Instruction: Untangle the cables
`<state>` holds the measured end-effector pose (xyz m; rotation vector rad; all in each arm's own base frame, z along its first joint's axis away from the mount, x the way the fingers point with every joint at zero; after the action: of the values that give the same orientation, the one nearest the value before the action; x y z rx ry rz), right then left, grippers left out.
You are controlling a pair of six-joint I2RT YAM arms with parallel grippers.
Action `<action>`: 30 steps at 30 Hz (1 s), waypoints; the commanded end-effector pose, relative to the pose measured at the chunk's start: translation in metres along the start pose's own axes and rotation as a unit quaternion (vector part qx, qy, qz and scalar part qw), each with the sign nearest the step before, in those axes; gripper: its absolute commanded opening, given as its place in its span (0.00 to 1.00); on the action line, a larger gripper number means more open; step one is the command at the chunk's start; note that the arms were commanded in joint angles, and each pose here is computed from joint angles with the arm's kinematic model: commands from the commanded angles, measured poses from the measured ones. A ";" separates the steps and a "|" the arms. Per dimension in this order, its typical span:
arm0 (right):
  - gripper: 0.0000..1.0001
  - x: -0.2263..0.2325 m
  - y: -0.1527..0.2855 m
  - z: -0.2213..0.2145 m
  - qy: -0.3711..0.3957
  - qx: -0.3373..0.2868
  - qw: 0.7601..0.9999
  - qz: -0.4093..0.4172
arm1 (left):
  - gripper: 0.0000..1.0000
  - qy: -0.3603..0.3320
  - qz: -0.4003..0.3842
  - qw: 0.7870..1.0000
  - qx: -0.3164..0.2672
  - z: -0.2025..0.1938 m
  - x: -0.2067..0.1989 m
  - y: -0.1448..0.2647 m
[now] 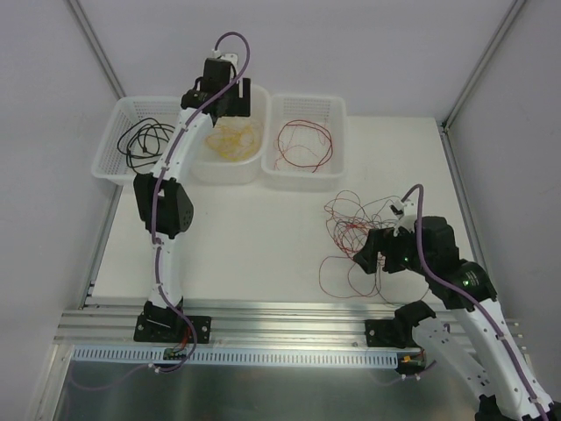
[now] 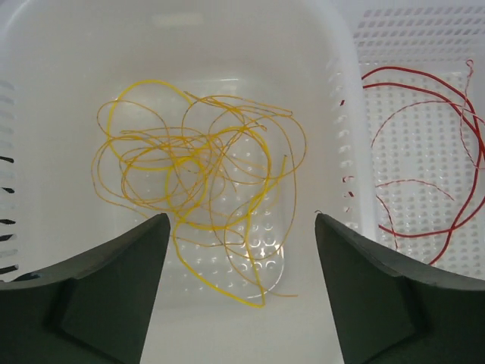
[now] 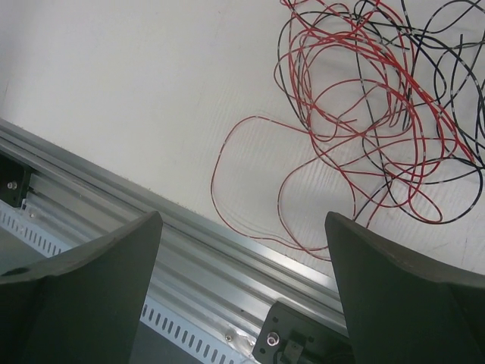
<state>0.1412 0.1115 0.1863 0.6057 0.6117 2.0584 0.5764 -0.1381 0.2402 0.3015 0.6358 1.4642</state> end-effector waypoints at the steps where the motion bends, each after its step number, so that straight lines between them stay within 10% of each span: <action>1: 0.94 -0.004 -0.003 0.003 0.012 0.001 1.000 -0.010 | 0.78 0.011 -0.051 0.995 -0.089 0.064 -0.022 0.076; 7: 0.94 -0.027 -0.006 0.007 -0.015 0.019 0.996 -0.084 | 0.99 0.066 -0.134 0.986 -0.077 0.055 -0.045 0.156; 25: 0.93 -0.095 -0.055 -0.006 -0.100 0.076 0.956 -0.266 | 0.99 0.093 -0.230 0.953 0.173 -0.236 -0.031 0.281; 30: 0.71 -0.082 -0.097 -0.013 -0.092 0.095 0.969 -0.210 | 0.99 0.146 -0.237 0.941 0.195 -0.283 -0.015 0.301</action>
<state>0.2170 0.0661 0.1075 0.6923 0.8172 1.4660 0.1858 -0.1683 0.1894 0.2730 1.0656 0.9495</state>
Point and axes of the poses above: each gripper's point midway between its finger pads, its own y axis back along the fingers, its own x axis along the line the jaws close on, z = x × y, the point moved 1 cm from there along y, back along the fingers, and after that the axes turned 12 degrees about y, right-handed, at the moved point
